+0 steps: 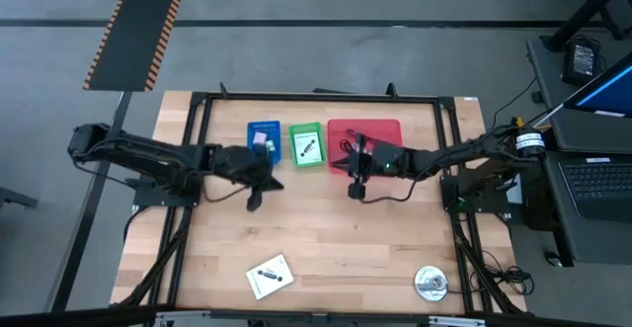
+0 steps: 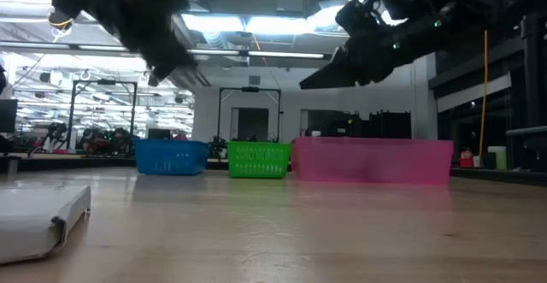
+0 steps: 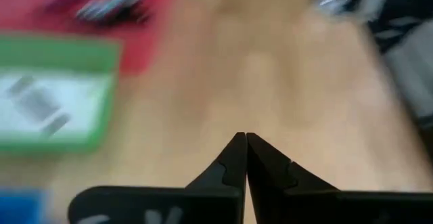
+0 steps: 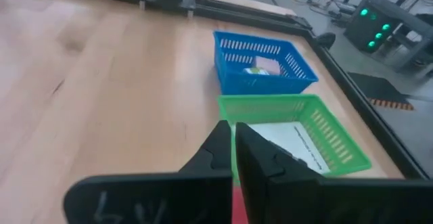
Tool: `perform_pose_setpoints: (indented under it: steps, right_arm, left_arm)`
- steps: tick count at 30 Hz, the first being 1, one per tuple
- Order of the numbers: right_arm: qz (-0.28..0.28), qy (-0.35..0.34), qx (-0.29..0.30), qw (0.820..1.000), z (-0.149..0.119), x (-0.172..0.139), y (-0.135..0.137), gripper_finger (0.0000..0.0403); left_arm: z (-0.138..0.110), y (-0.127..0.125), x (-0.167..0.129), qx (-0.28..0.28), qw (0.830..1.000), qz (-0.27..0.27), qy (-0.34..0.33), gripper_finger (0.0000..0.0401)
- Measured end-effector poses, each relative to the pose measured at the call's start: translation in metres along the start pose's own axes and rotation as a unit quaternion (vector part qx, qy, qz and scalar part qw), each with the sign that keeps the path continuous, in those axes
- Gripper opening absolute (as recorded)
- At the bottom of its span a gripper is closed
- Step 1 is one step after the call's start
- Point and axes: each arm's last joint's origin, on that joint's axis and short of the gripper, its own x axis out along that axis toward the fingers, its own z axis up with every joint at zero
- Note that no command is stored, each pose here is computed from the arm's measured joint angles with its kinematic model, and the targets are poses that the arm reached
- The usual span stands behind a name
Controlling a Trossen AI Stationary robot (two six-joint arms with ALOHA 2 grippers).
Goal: Pick and place items into bin
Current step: Put the card reader box into the green bin
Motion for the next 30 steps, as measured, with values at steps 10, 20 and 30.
perform_pose_setpoints:
  steps: [10, 20, 30]
  right_arm:
    - [0.052, 0.011, 0.026, 0.998, 0.022, -0.01, 0.061, 0.0005]
    - [0.027, -0.008, 0.099, 0.995, 0.04, -0.025, 0.125, 0.0001]
    - [0.043, 0.077, 0.088, 0.992, 0.067, 0.038, 0.188, 0.0002]
  left_arm:
    - [-0.011, -0.071, -0.002, 0.067, 0.992, -0.089, -0.063, 0.0002]
    - [-0.044, -0.119, 0.007, 0.058, 0.993, -0.1, 0.029, 0.0003]
    - [-0.052, -0.158, -0.003, 0.065, 0.976, -0.038, 0.204, 0.0003]
